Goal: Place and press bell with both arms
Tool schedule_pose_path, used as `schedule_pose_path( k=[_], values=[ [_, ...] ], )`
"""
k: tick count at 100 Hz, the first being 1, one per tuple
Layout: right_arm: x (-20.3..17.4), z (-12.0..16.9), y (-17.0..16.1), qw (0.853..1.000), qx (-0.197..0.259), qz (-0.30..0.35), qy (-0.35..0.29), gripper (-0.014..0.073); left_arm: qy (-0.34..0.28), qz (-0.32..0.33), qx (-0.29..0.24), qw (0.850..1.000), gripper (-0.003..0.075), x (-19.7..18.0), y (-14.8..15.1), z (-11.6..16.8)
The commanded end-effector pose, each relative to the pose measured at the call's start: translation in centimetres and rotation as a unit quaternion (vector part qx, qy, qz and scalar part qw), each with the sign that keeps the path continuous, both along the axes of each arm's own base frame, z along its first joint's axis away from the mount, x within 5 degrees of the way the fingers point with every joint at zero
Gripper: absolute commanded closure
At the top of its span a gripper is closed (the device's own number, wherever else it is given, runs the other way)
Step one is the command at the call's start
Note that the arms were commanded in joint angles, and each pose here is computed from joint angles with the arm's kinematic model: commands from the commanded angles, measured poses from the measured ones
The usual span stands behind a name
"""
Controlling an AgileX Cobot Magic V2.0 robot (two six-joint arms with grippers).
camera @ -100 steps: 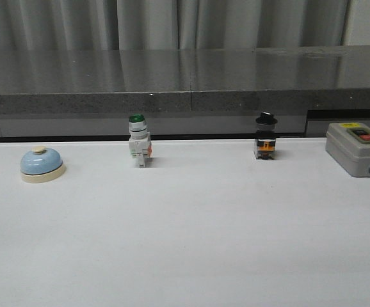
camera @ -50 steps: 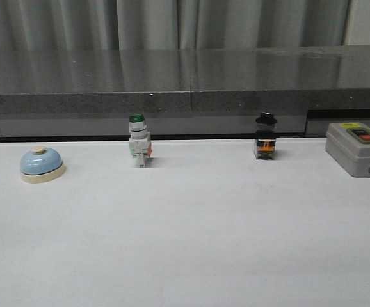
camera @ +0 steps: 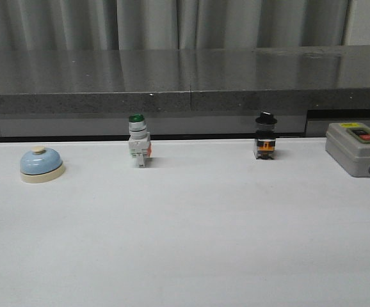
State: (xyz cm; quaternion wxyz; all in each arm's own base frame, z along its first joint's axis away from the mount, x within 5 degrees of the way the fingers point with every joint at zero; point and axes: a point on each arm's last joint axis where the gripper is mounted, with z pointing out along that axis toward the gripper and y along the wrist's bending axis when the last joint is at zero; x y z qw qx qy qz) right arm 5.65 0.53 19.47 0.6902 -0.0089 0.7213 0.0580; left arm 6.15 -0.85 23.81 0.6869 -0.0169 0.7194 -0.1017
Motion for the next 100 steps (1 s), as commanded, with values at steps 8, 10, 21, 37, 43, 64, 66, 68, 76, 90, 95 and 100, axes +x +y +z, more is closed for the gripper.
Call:
schedule_pose_path(
  k=[8, 10, 21, 37, 43, 64, 66, 68, 76, 90, 95, 100],
  values=[
    [-0.2, 1.3, 0.0, 0.998, -0.001, 0.000, -0.056, 0.0655, 0.032, -0.008, -0.011, 0.999, 0.0741, 1.7, -0.3, 4.7],
    [-0.2, 1.3, 0.0, 0.998, -0.001, 0.000, -0.056, 0.0655, 0.046, -0.011, -0.010, 0.999, 0.0741, 2.0, -0.4, 5.1],
    [-0.2, 1.3, 0.0, 0.998, -0.001, 0.000, -0.056, 0.0655, 0.101, -0.021, -0.004, 0.995, 0.0741, 4.0, -0.8, 7.1],
    [-0.2, 1.3, 0.0, 0.998, -0.001, 0.000, -0.056, 0.0655, 0.166, -0.027, 0.004, 0.986, 0.0741, 8.0, -1.3, 8.8],
    [-0.2, 1.3, 0.0, 0.998, -0.001, 0.000, -0.056, 0.0655, 0.184, -0.029, 0.009, 0.983, 0.0741, 9.6, -1.4, 9.2],
    [-0.2, 1.3, 0.0, 0.998, -0.001, 0.000, -0.056, 0.0655, 0.234, -0.029, 0.021, 0.972, 0.0741, 14.0, -1.8, 9.0],
    [-0.2, 1.3, 0.0, 0.998, -0.001, 0.000, -0.056, 0.0655, 0.238, -0.029, 0.021, 0.971, 0.0741, 14.3, -1.8, 9.0],
    [-0.2, 1.3, 0.0, 0.998, -0.001, 0.000, -0.056, 0.0655, 0.244, -0.029, 0.022, 0.969, 0.0740, 14.6, -1.9, 8.8],
    [-0.2, 1.3, 0.0, 0.998, -0.001, 0.000, -0.056, 0.0655, 0.266, -0.031, 0.023, 0.963, 0.0739, 15.5, -2.0, 8.4],
    [-0.2, 1.3, 0.0, 0.998, -0.001, 0.000, -0.056, 0.0655, 0.294, -0.034, 0.025, 0.955, 0.0647, 16.4, -2.1, 7.5],
    [-0.2, 1.3, 0.0, 0.998, -0.001, 0.000, -0.056, 0.0655, 0.301, -0.034, 0.026, 0.953, 0.0560, 16.6, -2.2, 7.3],
    [-0.2, 1.3, 0.0, 0.998, -0.001, 0.000, -0.056, 0.0655, 0.306, -0.035, 0.026, 0.951, 0.0443, 16.6, -2.2, 7.1]
  ],
)
